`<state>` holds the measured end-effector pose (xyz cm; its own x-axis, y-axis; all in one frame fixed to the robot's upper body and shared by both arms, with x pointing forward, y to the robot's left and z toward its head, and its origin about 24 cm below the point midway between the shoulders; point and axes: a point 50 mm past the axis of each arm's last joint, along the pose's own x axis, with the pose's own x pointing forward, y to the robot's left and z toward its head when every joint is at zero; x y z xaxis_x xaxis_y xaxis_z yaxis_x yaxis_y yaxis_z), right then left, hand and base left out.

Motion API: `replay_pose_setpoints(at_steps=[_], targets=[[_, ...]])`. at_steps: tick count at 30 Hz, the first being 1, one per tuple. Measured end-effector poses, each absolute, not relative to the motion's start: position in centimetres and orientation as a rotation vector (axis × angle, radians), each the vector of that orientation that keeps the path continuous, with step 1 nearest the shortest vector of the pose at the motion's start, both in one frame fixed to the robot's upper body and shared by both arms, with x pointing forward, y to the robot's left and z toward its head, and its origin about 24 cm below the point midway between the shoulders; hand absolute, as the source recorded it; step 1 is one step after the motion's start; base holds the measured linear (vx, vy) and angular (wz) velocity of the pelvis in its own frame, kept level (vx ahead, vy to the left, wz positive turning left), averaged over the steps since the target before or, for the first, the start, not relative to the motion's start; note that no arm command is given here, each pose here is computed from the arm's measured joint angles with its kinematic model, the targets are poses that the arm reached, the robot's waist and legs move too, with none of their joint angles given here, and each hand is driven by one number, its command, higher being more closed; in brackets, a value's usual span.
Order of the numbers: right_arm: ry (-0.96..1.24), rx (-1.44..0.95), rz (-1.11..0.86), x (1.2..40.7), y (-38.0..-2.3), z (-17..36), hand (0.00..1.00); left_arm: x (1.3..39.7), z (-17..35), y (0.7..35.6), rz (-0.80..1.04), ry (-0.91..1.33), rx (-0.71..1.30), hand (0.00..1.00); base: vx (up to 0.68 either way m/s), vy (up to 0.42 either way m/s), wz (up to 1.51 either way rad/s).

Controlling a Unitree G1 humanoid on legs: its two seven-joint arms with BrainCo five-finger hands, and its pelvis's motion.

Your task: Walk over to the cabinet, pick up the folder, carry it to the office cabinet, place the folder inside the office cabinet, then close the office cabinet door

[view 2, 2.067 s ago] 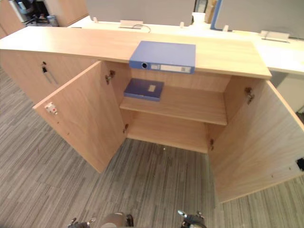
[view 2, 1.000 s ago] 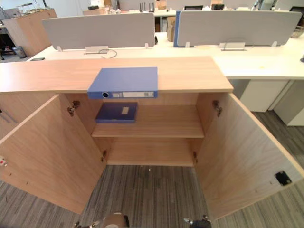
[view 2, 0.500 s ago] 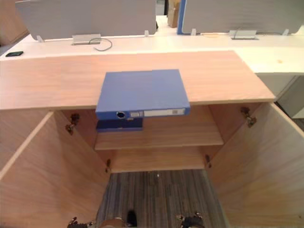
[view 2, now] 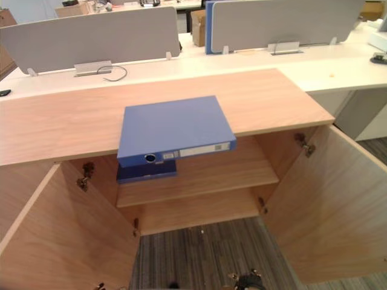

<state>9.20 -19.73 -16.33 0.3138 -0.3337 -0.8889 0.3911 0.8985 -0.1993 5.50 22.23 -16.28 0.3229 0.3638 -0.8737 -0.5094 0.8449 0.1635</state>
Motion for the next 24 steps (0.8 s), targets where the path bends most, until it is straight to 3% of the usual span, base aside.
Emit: replay_pose_setpoints(at_steps=[10,18,24], targets=[[1.178,0.075,-0.497,8.2,-20.1,-16.5,0.0,5.3,-16.1,21.7,0.645,1.028,-0.376,0.0,0.04,-0.146,0.21],[1.166,0.049,-0.449,8.5,-19.8,-16.4,0.0,13.9,-9.6,19.3,0.483,0.537,-0.571,0.0,-0.03,-0.008,0.09],[1.145,0.044,-0.411,8.6,-18.8,-16.3,0.0,16.8,-4.7,19.6,0.463,0.32,-0.404,0.0,-0.05,-0.002,0.07]])
